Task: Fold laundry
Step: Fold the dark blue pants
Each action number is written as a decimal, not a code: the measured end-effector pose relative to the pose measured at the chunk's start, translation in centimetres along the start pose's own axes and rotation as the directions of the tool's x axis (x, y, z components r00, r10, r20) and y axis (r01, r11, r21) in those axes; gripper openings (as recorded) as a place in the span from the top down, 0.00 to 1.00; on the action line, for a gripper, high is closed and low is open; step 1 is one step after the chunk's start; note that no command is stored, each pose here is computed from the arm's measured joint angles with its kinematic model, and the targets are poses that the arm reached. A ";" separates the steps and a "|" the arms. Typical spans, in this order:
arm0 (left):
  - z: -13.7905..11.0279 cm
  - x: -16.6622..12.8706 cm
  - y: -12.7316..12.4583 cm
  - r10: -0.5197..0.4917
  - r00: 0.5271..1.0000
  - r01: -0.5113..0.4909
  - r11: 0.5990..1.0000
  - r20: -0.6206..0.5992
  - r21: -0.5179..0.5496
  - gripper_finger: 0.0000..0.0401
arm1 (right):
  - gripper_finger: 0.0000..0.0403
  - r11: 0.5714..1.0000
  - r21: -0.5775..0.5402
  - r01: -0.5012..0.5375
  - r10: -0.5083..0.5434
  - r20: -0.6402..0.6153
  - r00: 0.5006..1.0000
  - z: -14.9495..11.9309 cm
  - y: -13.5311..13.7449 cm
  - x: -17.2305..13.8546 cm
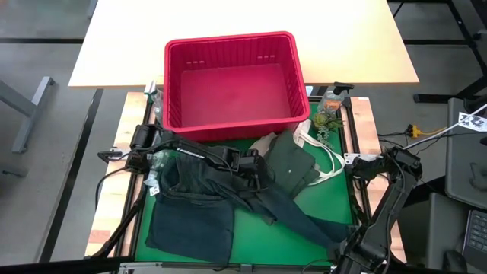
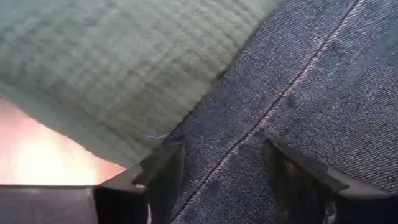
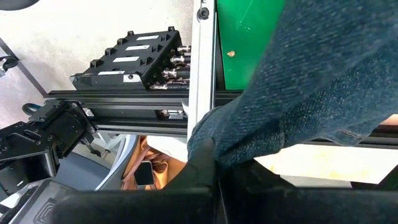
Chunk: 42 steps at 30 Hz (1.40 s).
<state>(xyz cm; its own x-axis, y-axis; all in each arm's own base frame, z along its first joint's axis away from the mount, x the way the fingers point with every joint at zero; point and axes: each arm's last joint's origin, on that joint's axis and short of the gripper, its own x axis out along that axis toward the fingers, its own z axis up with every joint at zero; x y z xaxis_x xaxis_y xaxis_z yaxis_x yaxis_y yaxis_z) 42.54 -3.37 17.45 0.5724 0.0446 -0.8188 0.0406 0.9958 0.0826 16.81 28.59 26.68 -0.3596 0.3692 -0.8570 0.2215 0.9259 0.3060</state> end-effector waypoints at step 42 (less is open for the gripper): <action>5.0 -4.2 1.3 0.138 0.988 -0.144 0.985 -0.069 -0.097 1.00 | 0.99 0.990 0.087 0.108 -0.123 0.186 0.975 -3.8 -3.9 -5.2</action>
<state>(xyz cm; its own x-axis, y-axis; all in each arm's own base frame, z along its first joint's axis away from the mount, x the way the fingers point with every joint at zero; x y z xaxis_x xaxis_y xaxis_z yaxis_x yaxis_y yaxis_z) 44.27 -2.67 23.79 0.5144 0.1870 -0.8369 -0.1223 0.9820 0.1442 14.37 23.32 31.52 -0.2088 0.2311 -0.9503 0.2591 0.9500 0.1741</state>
